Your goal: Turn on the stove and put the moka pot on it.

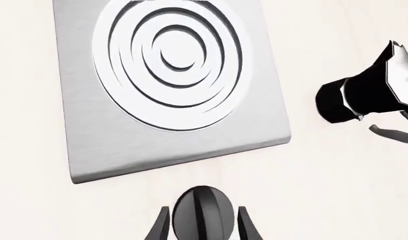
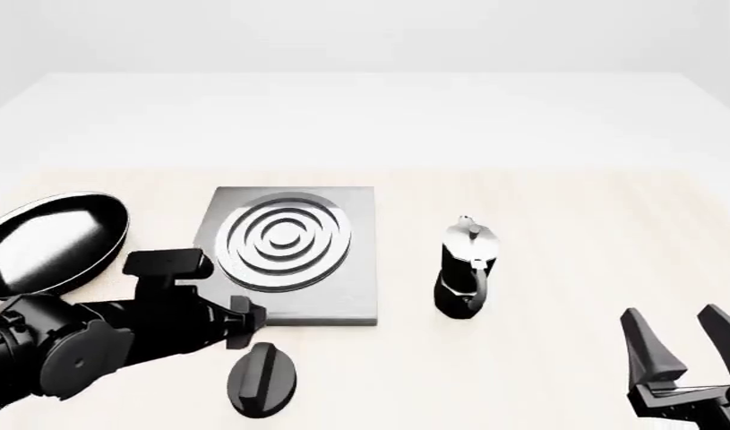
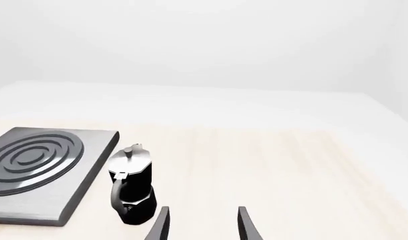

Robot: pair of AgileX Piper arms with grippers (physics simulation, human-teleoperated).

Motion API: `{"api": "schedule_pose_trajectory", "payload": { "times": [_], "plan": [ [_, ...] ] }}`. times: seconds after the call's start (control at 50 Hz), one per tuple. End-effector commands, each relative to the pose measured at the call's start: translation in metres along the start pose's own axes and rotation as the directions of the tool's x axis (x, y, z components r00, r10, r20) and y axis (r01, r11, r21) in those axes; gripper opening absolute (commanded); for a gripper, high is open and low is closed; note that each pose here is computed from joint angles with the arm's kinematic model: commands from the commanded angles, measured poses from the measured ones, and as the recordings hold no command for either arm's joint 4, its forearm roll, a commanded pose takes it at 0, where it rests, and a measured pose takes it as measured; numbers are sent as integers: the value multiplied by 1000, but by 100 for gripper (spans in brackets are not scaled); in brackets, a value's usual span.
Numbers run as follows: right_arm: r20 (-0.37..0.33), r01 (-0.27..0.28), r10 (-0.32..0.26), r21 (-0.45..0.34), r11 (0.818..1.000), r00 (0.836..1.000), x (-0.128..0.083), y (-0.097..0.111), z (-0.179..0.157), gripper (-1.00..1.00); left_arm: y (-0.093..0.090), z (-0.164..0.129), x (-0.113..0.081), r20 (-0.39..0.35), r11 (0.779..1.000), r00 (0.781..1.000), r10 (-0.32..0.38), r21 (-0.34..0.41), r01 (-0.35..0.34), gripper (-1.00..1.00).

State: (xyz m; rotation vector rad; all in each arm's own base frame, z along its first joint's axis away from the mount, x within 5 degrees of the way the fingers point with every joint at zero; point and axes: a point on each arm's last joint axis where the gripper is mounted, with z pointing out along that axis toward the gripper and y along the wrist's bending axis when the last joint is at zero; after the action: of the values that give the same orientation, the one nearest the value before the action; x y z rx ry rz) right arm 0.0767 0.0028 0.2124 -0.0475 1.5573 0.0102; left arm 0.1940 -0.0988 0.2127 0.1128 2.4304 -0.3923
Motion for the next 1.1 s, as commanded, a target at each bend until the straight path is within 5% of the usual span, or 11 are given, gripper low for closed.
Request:
{"api": "schedule_pose_trajectory", "payload": {
  "times": [0.02, 1.1],
  "plan": [
    [0, -4, 4, 1, 1000, 1000, 0, 0, 1, 100, -3, 12, 14, -35, 1000, 999, -18, 11, 18, 100],
    [-9, -32, 32, 4, 999, 999, 0, 0, 5, 100, -1, 55, 39, -102, 1000, 994, -23, 0, 23, 100]
  ]
}}
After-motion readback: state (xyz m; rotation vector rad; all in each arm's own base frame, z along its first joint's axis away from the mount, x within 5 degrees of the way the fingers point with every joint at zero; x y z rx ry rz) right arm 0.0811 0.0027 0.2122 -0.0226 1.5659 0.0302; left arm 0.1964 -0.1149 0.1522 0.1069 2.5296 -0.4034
